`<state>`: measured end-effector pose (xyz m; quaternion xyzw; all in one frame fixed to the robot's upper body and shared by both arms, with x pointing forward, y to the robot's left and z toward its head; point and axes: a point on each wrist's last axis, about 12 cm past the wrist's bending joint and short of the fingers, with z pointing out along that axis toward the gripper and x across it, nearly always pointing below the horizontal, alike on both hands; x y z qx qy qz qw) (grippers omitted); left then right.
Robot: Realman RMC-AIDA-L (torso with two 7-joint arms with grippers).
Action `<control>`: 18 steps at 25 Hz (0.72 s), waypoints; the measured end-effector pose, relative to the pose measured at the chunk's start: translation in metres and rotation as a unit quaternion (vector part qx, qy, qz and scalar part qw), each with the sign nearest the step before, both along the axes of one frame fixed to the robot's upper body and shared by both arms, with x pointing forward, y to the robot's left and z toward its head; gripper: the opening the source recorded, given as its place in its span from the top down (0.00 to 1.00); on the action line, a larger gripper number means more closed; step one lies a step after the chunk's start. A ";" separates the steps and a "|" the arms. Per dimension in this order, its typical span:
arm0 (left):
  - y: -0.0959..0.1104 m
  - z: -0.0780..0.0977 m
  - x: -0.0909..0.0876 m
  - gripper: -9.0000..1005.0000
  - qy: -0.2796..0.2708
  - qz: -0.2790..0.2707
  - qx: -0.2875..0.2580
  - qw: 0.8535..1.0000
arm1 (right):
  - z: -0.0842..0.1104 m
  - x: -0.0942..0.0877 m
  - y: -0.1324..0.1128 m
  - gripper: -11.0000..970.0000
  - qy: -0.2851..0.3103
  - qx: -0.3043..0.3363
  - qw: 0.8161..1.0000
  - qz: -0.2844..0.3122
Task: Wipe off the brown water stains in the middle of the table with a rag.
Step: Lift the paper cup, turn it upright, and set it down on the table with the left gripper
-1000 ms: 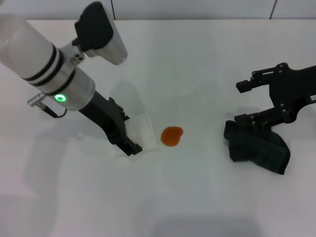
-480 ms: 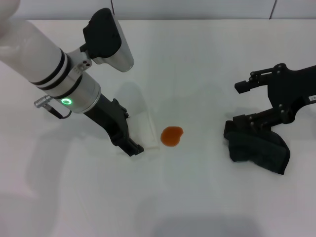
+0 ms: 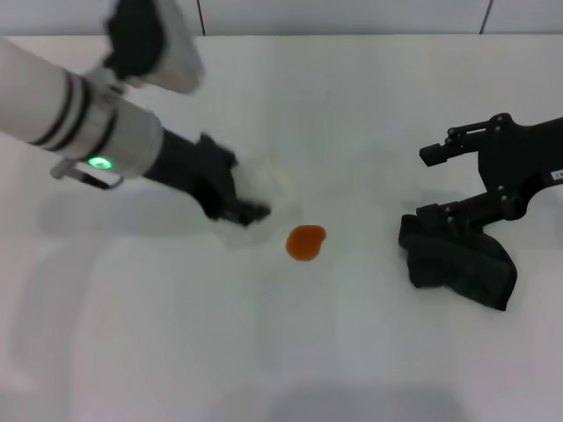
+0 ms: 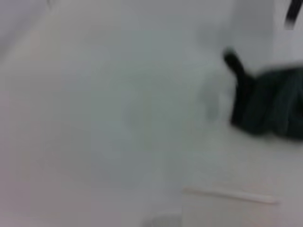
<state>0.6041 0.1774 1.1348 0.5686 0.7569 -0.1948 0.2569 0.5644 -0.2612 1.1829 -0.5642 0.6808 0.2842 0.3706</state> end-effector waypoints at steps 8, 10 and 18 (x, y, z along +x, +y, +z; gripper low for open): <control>0.039 -0.007 -0.017 0.43 -0.077 0.018 -0.164 0.983 | 0.002 0.002 0.003 0.19 -0.005 -0.001 1.000 0.002; 0.046 -0.016 -0.021 0.43 -0.085 0.025 -0.193 0.977 | 0.002 0.003 0.004 0.19 -0.005 -0.001 1.000 0.004; 0.062 -0.057 -0.039 0.44 -0.120 0.079 -0.291 0.946 | 0.002 0.004 0.006 0.19 -0.004 -0.002 1.000 0.005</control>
